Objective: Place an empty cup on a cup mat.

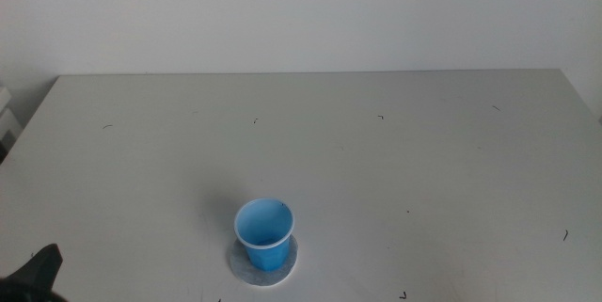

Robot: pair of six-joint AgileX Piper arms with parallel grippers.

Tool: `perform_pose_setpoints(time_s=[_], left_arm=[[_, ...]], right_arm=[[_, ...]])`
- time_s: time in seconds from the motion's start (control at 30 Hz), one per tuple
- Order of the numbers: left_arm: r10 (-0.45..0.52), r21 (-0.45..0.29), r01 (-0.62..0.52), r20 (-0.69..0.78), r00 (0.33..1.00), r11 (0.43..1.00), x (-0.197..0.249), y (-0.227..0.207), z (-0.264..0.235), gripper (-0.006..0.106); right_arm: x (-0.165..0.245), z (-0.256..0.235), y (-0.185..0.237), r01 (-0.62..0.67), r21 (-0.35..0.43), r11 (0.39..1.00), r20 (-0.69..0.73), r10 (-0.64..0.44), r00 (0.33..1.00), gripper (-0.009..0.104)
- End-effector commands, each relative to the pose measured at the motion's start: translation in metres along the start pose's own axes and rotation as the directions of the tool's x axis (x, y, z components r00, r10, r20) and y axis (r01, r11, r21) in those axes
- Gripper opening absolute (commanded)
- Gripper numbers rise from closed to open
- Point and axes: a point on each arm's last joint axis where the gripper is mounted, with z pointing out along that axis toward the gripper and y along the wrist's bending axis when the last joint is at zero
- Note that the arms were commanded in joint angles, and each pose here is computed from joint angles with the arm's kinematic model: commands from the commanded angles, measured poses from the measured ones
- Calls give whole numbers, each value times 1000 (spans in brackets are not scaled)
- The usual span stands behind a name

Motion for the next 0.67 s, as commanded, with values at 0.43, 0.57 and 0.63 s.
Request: perform_pose_setpoints(time_s=[0.43,0.57,0.63], left_arm=[[9,13,-13,277,961,1000,36,4,-6,105],[8,15,-14,303,953,1000,35,4,-8,105],[8,15,-14,302,953,1000,35,4,-8,105]], right_arm=[[-11,-3,0,19,1,1000,109,-19,994,94],[-11,-3,0,19,1,1000,109,-19,994,94],[-11,-3,0,19,1,1000,109,-19,994,94]])
